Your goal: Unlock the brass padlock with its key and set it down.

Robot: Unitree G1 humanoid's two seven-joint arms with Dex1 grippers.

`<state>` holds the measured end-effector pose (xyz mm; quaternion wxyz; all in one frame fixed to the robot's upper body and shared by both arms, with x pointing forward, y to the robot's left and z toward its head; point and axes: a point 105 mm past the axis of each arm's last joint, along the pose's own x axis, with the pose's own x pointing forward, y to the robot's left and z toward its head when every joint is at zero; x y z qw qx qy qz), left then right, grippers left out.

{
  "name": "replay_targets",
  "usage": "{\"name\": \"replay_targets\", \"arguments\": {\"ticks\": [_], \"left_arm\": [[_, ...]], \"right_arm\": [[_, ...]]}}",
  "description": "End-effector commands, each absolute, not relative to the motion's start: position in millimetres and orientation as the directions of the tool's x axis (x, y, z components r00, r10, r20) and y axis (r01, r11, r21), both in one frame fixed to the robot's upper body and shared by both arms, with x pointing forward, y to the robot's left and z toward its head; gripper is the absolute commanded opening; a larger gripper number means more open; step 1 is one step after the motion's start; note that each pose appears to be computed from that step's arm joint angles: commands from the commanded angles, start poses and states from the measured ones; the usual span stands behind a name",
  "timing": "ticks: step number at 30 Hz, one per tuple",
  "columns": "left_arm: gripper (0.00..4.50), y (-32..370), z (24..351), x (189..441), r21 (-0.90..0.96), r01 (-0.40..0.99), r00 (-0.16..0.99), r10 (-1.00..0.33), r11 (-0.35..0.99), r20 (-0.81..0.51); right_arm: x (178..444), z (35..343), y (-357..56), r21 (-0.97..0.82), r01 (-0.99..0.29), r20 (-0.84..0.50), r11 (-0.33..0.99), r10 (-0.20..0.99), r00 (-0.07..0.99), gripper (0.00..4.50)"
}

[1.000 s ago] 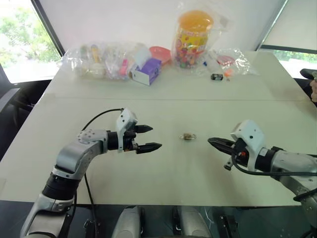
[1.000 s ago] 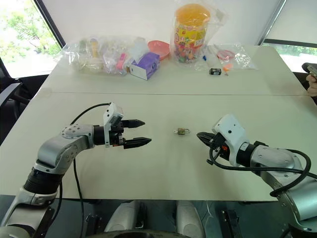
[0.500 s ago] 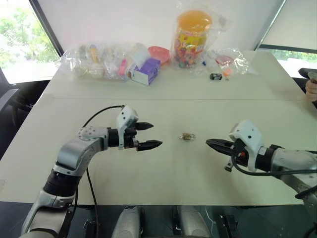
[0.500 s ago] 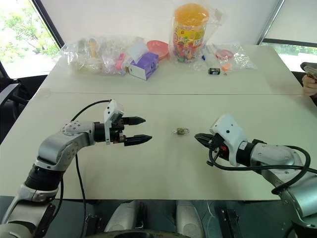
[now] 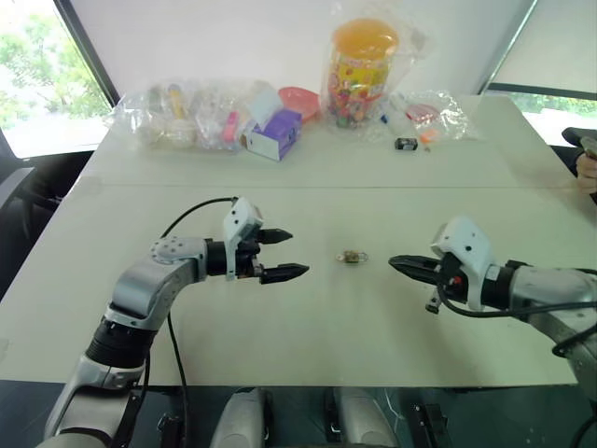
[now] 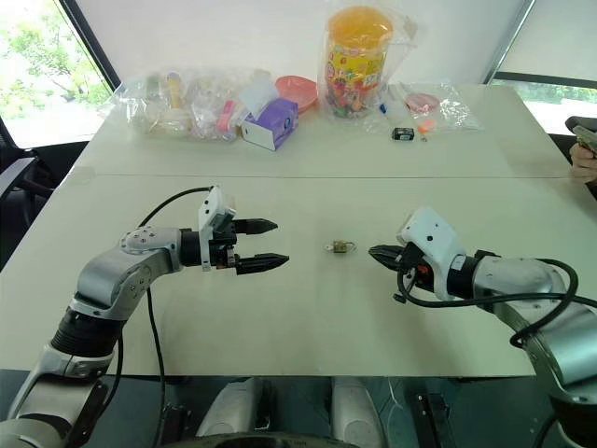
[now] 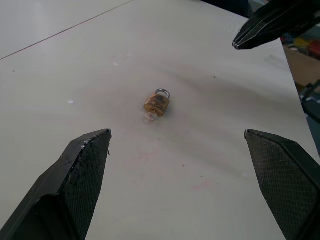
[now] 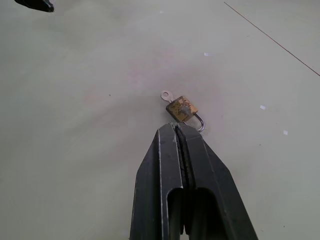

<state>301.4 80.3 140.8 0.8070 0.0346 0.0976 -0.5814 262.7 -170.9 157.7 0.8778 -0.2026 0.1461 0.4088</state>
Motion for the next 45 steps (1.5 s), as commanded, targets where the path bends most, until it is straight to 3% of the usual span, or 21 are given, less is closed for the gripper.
{"name": "replay_targets", "arguments": {"ticks": [1, 9, 18, 30, 33, 38, 39, 43, 45], "left_arm": [[4.5, 77.0, 149.9, 299.7, -0.008, 0.957, 0.285, -0.94, 0.291, -0.186], [4.5, 78.3, 154.3, 302.0, 0.0, 0.95, 0.306, -0.937, 0.311, -0.171], [4.5, 83.4, 154.1, 296.3, 0.0, 0.942, 0.329, -0.927, 0.335, -0.177], [4.5, 86.2, 153.6, 293.0, 0.008, 0.936, 0.348, -0.918, 0.353, -0.189], [4.5, 85.6, 153.9, 292.9, 0.015, 0.935, 0.35, -0.917, 0.354, -0.19], [4.5, 85.4, 153.5, 293.4, 0.017, 0.934, 0.352, -0.916, 0.356, -0.192], [4.5, 85.1, 153.4, 293.9, 0.018, 0.934, 0.353, -0.916, 0.356, -0.193], [4.5, 84.1, 152.7, 296.0, 0.004, 0.935, 0.35, -0.918, 0.356, -0.189], [4.5, 82.9, 152.0, 299.4, -0.029, 0.932, 0.351, -0.92, 0.361, -0.174]], "right_arm": [[272.7, 160.9, -162.9, -0.251, -0.809, -0.41, 0.531, 0.699, 0.586, 0.53], [298.9, 140.6, -154.0, -0.213, -0.887, -0.481, 0.409, 0.747, 0.46, 4.46], [335.9, 121.9, -146.7, -0.175, -0.918, -0.507, 0.357, 0.766, 0.394, 4.46], [351.3, 97.0, -145.5, -0.177, -0.938, -0.573, 0.298, 0.743, 0.345, 4.46], [349.8, 90.1, -149.6, -0.167, -0.943, -0.596, 0.289, 0.732, 0.33, 3.54], [351.0, 87.1, -152.5, -0.17, -0.942, -0.607, 0.29, 0.722, 0.332, 1.02], [350.8, 87.0, -152.7, -0.176, -0.942, -0.611, 0.285, 0.719, 0.331, 0.68], [349.0, 94.6, -148.5, -0.275, -0.934, -0.614, 0.227, 0.706, 0.353, 0.69], [350.4, 114.5, -136.0, -0.416, -0.889, -0.552, 0.191, 0.724, 0.414, 0.69]]}}
